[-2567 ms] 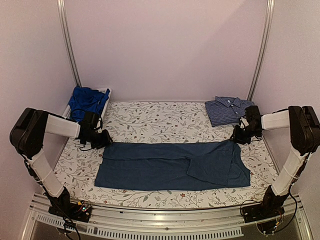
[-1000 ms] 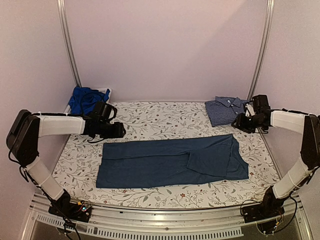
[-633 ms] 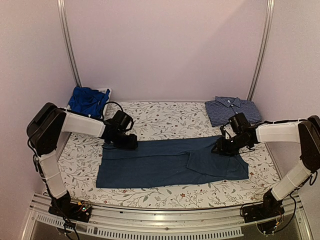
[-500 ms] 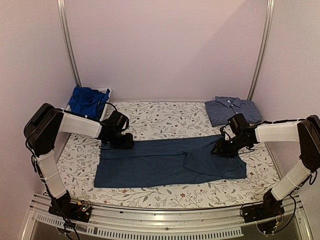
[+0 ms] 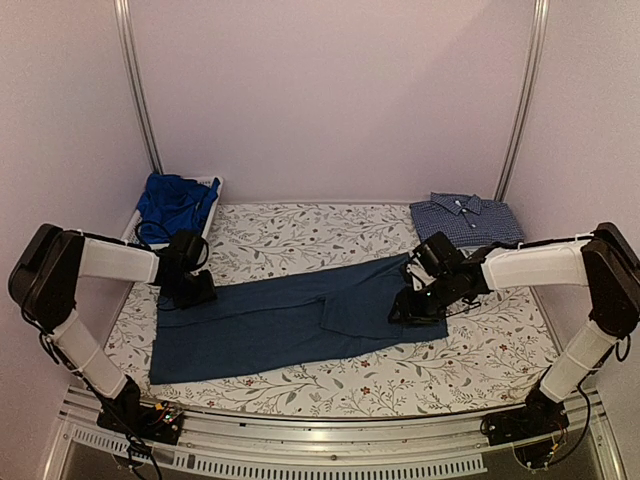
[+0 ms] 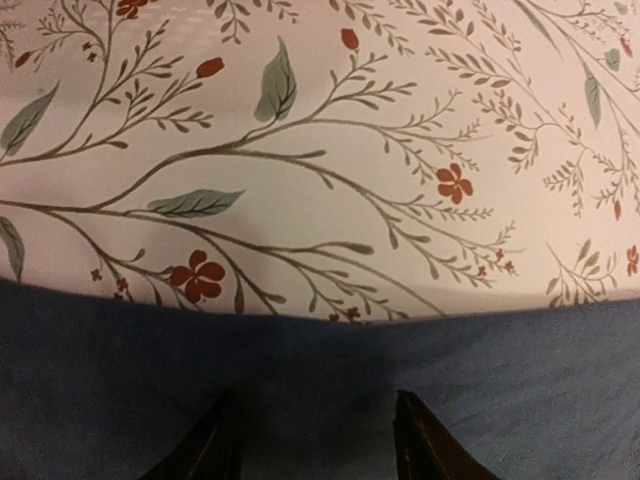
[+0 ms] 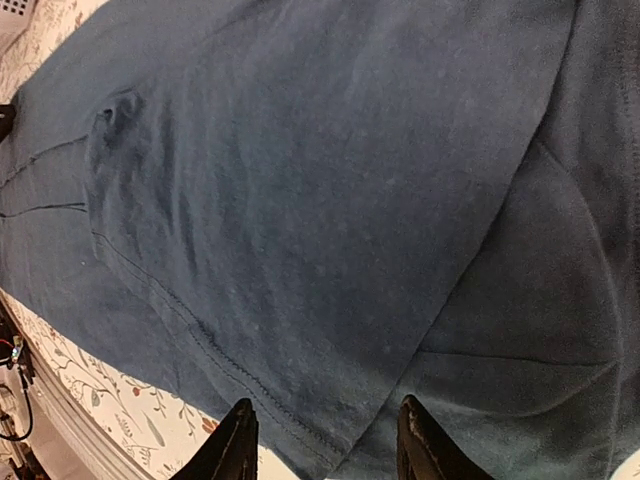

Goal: Fold and stack the mixed laundry pile
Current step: Rotate the rectangle-folded T-shirt at the center of the board.

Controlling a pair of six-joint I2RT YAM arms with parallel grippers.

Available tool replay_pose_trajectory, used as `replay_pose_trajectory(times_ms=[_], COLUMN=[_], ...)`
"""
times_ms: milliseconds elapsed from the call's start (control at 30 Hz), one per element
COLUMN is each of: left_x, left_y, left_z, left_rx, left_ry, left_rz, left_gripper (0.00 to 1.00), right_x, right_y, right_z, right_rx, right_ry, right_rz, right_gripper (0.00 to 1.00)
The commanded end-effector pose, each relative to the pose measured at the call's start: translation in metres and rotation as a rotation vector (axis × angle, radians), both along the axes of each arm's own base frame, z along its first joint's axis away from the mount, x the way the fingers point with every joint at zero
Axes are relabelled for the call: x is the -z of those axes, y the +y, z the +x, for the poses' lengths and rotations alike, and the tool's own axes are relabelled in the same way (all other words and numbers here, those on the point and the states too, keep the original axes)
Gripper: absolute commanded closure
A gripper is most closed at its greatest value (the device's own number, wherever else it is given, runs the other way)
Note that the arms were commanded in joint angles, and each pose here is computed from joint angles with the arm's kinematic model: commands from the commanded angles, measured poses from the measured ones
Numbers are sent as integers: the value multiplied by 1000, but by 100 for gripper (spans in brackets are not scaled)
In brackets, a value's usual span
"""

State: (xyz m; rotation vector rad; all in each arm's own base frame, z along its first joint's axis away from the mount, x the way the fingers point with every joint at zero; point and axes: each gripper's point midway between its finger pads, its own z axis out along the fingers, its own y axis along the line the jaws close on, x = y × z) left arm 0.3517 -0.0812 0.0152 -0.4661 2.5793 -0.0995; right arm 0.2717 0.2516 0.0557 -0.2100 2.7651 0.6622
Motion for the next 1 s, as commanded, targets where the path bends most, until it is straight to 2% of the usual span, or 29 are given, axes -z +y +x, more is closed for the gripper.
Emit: replay_pose_trajectory(times_ms=[0, 167, 367, 600, 767, 867, 967], left_x=[-7, -20, -21, -35, -43, -49, -55], left_y=[21, 30, 50, 75, 74, 63, 47], left_z=[-19, -13, -19, -20, -17, -12, -9], left_rx=[-61, -75, -123, -182, -173, -122, -66], left_ry=[36, 8, 2, -42, -62, -89, -109], left_rz=[41, 48, 51, 56, 37, -3, -22], left_gripper=[48, 47, 47, 47, 47, 47, 47], right_x=[35, 64, 66, 59, 50, 50, 37], right_y=[0, -18, -37, 8, 31, 25, 19], right_z=[3, 11, 72, 162, 219, 233, 220], right_rx=[31, 40, 32, -110, -129, -107, -77], right_ry=[53, 74, 20, -99, -183, -183, -177], right_rz=[-72, -186, -236, -225, -233, -280, -269], right_gripper=[56, 58, 59, 60, 60, 58, 54])
